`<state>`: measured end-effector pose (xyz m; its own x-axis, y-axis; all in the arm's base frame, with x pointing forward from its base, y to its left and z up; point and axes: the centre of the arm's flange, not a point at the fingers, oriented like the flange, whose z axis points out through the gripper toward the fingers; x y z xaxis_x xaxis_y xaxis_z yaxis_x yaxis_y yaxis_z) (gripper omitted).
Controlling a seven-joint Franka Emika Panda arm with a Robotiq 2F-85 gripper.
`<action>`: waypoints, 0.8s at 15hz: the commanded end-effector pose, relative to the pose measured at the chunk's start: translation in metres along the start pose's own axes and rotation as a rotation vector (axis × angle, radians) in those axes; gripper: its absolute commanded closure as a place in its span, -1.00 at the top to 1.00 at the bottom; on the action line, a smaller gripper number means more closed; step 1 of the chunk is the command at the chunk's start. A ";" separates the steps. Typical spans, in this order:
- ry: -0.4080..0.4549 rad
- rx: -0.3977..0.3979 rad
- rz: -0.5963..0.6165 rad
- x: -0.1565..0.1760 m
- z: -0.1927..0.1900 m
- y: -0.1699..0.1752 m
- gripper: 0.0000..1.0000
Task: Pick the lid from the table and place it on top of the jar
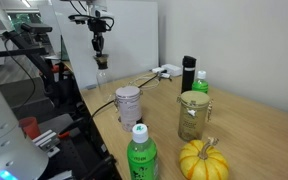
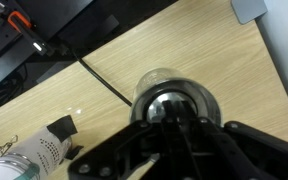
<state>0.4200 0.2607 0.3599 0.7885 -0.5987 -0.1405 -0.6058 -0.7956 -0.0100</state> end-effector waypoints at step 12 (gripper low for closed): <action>0.067 0.041 -0.026 0.009 -0.018 -0.007 1.00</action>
<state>0.4281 0.2624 0.3717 0.8033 -0.5868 -0.1016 -0.5924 -0.8048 -0.0358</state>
